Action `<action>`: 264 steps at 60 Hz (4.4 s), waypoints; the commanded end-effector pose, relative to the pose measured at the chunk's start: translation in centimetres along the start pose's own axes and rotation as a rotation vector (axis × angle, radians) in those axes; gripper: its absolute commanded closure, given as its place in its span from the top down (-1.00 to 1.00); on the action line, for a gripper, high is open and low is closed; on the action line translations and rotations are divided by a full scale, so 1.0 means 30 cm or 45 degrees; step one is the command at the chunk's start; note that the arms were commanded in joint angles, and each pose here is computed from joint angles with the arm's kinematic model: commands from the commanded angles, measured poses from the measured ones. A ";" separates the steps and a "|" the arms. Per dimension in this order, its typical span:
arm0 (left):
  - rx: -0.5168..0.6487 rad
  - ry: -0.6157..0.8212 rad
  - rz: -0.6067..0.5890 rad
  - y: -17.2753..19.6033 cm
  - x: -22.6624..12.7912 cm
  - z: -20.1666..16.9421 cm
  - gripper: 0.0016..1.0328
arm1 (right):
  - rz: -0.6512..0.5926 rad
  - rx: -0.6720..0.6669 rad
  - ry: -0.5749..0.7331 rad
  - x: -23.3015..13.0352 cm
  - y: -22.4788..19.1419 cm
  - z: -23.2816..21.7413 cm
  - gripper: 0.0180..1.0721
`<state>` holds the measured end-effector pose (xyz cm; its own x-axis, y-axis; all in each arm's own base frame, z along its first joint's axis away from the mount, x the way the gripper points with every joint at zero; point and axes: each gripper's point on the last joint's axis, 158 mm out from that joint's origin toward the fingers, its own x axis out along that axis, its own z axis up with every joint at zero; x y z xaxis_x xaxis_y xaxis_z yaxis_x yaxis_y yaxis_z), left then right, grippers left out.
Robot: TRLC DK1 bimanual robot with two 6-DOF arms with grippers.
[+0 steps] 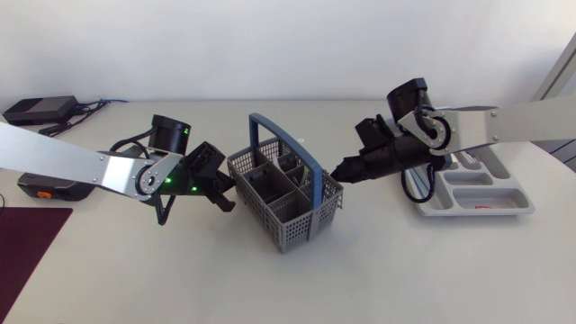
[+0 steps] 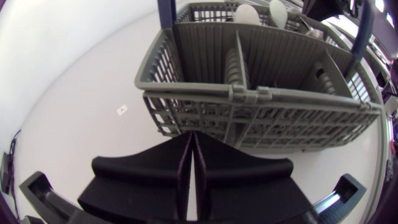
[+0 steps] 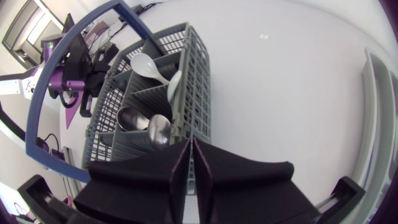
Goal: Unload the cutlery basket into the drawer organizer.
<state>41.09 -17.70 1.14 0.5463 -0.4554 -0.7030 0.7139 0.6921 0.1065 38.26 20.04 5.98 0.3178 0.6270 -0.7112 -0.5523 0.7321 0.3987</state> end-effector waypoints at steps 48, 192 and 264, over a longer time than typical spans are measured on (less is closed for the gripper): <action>0.054 -0.076 0.076 0.065 -0.139 0.071 -0.93 | -0.096 -0.053 -0.014 -0.074 -0.006 0.004 -0.78; 0.154 -0.075 -0.075 -0.055 -0.093 0.021 -0.93 | 0.038 -0.113 0.029 -0.052 0.090 -0.089 -0.77; 0.137 -0.021 -0.050 -0.034 -0.082 -0.040 -0.93 | -0.158 -0.195 -0.027 -0.091 0.097 -0.139 -0.77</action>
<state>39.61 -16.49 1.87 0.5333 -0.4797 -0.6967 0.7656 0.6240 0.1564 33.27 19.09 7.11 0.4138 0.5408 -0.7323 -0.6191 0.7570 0.2091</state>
